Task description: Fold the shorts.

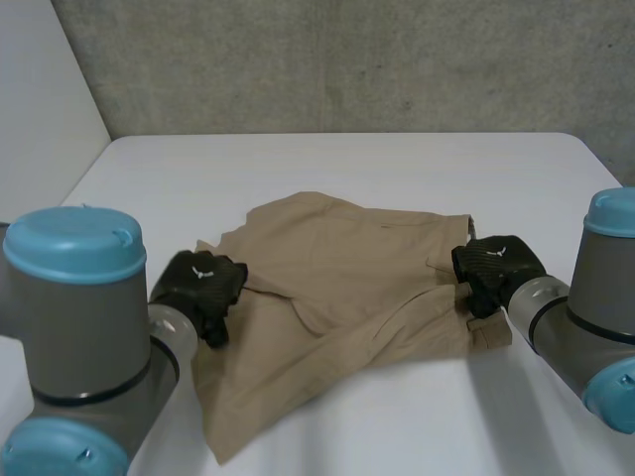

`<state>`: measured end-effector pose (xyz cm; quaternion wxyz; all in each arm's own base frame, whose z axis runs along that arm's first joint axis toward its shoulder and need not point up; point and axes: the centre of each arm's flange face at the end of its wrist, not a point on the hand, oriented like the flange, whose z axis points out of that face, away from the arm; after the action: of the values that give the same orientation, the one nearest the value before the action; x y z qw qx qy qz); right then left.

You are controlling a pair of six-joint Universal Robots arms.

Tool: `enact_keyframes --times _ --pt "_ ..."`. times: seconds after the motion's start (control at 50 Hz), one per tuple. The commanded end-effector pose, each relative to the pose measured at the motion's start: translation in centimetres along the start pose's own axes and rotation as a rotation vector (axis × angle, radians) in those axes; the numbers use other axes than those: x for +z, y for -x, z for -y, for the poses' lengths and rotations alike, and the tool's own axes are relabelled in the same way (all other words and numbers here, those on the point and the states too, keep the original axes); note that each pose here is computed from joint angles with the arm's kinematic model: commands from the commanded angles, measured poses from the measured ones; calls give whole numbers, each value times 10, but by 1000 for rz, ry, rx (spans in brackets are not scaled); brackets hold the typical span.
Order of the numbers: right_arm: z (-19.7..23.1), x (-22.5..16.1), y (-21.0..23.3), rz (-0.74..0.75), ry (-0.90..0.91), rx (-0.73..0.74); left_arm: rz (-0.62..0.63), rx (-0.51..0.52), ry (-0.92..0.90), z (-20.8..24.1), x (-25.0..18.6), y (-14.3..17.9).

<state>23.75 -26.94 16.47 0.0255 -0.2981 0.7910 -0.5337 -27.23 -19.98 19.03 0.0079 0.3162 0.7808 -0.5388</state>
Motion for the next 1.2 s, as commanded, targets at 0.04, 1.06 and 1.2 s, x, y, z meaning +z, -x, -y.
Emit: enact_keyframes --times 0.04,1.06,1.2 --pt "-2 3 1 -2 0 -9 -83 -158 72 -5 -45 -12" --pt "66 96 -40 -302 -411 -149 149 181 -514 92 186 11" --pt "43 159 -26 -302 -456 -306 136 207 -601 65 237 -1"
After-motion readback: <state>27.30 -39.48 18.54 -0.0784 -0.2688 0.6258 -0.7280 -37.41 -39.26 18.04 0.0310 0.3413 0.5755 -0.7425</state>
